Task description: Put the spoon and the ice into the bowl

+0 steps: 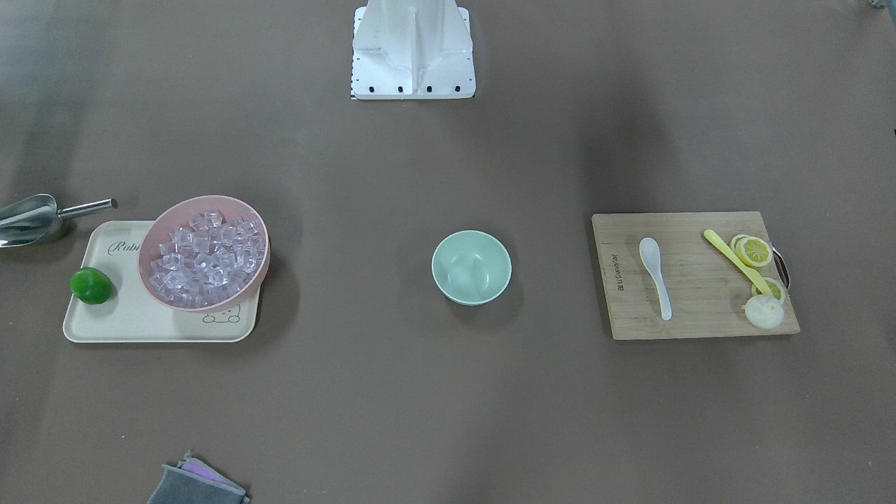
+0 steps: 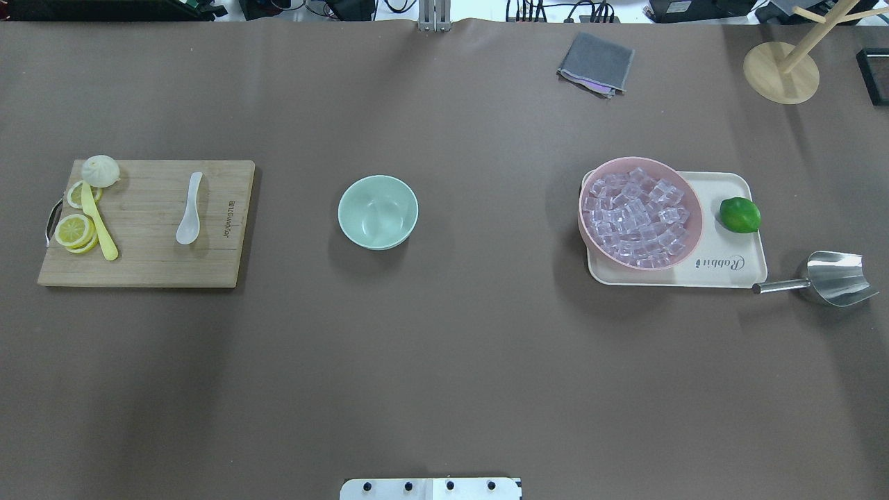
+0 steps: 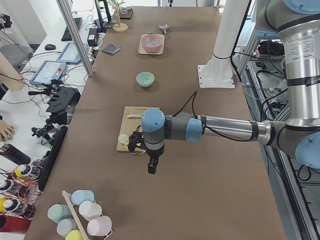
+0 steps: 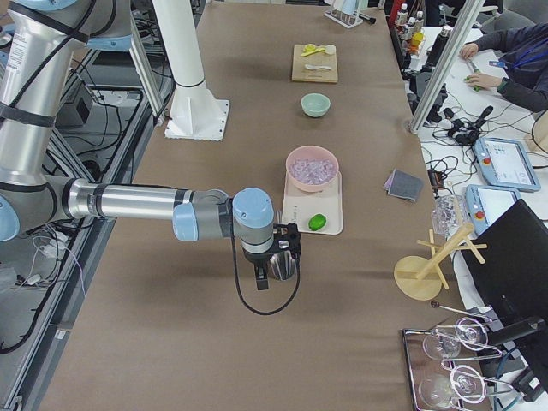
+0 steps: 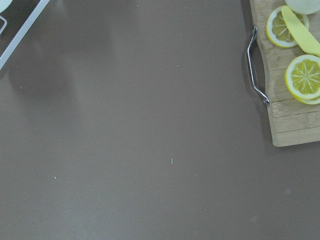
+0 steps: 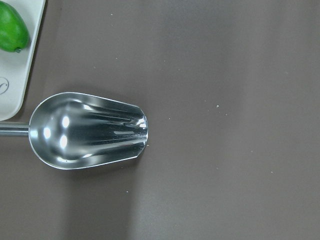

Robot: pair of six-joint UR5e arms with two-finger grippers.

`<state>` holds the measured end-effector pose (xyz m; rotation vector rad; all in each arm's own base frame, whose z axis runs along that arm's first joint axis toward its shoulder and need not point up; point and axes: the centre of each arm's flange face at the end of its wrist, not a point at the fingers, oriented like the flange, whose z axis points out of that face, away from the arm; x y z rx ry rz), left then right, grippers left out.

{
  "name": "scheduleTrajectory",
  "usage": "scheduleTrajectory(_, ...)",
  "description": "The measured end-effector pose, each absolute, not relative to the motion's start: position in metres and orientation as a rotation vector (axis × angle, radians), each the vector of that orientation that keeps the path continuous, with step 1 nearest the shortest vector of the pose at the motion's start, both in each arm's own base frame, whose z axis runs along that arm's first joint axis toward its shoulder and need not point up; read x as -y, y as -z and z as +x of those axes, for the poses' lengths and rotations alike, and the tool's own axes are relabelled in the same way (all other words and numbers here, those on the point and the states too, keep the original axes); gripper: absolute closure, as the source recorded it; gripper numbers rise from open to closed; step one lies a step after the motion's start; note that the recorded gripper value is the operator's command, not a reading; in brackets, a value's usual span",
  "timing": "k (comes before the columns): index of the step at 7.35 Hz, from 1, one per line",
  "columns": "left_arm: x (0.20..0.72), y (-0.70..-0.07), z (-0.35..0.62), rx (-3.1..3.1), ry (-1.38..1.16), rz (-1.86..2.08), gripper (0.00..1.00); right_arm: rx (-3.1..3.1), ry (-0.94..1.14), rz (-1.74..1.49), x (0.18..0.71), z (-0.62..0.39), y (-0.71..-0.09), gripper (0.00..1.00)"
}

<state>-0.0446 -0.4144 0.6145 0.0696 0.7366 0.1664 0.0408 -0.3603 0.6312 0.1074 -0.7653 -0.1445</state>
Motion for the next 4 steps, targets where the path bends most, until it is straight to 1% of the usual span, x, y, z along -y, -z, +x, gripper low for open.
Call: scheduleTrajectory(4, 0.4160, -0.6074, -0.0441, -0.736, -0.169, 0.083, 0.02, 0.766, 0.166, 0.162, 0.3649, 0.0403, -0.6276, 0.00)
